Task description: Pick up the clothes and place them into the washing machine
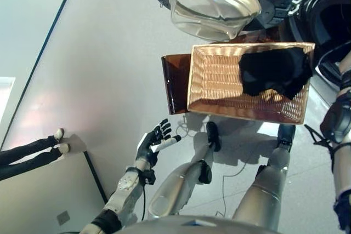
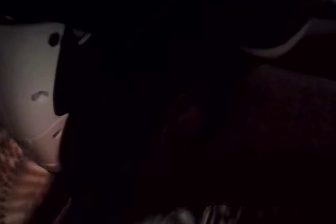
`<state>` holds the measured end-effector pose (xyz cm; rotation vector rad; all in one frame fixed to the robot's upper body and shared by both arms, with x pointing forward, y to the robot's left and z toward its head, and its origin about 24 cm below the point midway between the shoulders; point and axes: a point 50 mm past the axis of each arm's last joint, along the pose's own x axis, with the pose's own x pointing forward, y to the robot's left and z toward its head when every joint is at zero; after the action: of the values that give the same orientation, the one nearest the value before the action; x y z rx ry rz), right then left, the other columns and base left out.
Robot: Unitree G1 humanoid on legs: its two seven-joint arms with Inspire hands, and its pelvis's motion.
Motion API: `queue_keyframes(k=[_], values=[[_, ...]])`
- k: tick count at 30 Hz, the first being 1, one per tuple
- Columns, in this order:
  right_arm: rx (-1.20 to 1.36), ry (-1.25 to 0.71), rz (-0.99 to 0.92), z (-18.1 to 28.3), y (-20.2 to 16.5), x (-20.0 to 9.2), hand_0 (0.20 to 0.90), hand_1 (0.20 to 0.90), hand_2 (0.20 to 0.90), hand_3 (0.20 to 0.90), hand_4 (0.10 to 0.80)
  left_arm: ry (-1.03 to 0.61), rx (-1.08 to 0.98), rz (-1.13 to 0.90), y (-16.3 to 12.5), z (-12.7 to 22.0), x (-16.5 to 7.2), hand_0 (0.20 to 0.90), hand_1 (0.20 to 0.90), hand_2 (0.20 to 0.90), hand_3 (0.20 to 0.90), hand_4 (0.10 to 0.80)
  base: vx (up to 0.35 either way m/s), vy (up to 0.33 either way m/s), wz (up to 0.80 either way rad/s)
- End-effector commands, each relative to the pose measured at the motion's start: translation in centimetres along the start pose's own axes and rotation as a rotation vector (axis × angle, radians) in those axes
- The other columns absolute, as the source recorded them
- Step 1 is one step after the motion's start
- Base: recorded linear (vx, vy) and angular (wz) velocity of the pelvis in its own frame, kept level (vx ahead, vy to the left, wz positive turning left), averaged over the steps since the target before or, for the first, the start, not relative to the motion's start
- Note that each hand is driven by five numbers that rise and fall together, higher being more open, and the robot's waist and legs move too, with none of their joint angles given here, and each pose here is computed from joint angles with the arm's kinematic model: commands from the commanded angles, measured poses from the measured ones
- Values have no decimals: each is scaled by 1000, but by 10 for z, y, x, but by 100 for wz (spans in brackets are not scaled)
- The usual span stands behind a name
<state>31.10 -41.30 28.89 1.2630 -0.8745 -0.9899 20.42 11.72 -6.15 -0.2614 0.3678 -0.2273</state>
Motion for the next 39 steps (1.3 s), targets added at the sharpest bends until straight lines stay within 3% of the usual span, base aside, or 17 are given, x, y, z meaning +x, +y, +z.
queue_keyframes(k=[1,28,31,32,33,34,39], values=[[-218,-257,306,72,90,-1,900,900,900,900,800,-84,25,41,16,15,-9,900,900,900,900,800,-28,-13,6],[-413,-253,232,57,65,5,900,900,900,900,800,-96,38,73,24,18,-15,900,900,900,900,800,-2,0,0],[-503,-263,214,54,57,7,900,900,900,900,800,-102,41,69,24,19,-15,900,900,900,900,800,0,0,0],[-679,-271,200,49,45,10,900,900,900,900,800,-108,52,68,26,21,-17,900,900,900,900,800,0,0,0],[-682,-272,200,48,45,10,900,900,900,900,800,-108,51,68,26,21,-17,900,900,900,900,800,-33,25,3],[-897,-293,203,38,35,10,900,900,900,900,800,-121,63,68,28,25,-17,900,900,900,900,800,-17,12,4],[-1163,-297,169,11,9,5,900,900,900,900,800,-132,70,103,33,28,-16,900,900,900,900,800,-22,30,9]])
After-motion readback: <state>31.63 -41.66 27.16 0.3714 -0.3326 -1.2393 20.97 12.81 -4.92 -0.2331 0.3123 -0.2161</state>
